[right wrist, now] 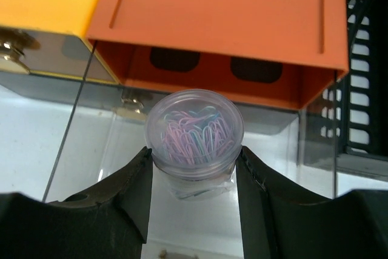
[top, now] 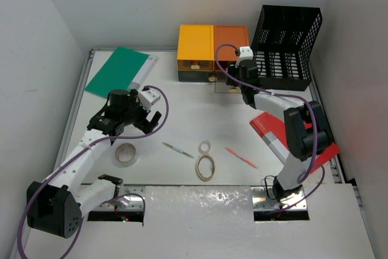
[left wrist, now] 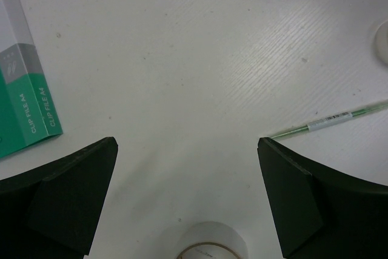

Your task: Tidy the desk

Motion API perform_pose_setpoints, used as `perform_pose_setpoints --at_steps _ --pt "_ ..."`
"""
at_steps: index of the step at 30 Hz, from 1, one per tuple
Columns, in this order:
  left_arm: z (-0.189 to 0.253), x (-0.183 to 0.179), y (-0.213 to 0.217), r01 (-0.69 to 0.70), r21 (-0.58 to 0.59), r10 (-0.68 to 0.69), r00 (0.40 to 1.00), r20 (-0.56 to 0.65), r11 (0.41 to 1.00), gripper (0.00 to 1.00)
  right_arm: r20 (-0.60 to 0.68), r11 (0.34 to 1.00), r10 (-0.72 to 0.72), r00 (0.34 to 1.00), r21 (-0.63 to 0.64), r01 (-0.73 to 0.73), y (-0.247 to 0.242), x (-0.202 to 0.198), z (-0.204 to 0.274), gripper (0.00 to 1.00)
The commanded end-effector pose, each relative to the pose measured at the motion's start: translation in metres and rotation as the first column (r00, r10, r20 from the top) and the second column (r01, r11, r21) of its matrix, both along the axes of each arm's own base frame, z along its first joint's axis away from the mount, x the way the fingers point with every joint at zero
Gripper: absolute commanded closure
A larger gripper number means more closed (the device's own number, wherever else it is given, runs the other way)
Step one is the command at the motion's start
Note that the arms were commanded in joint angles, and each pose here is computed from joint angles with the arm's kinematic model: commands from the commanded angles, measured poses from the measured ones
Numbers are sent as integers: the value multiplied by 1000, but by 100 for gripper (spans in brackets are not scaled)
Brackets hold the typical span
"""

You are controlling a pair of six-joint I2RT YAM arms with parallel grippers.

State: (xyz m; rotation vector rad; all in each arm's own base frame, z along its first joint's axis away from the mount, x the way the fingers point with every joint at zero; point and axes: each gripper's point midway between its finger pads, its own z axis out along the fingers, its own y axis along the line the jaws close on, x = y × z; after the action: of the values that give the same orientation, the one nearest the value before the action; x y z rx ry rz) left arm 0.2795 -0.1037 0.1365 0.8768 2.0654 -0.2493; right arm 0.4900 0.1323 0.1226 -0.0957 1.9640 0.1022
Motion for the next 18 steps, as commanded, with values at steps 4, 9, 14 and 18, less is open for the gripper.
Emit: perform_pose_setpoints --at_steps 4,9,14,18 --pt "8 8 0 -1 -8 1 999 48 1000 0 55 997 -18 998 76 14 1 21 17 100" --pt "6 8 0 4 -5 -3 999 49 1000 0 28 996 29 999 85 -32 8 20 10 77" --pt "6 10 0 1 -8 -1 999 48 1000 0 14 996 40 999 81 -41 8 20 10 51" --pt "7 10 -1 3 -8 -3 999 48 1000 0 7 995 66 998 73 -66 10 18 15 42"
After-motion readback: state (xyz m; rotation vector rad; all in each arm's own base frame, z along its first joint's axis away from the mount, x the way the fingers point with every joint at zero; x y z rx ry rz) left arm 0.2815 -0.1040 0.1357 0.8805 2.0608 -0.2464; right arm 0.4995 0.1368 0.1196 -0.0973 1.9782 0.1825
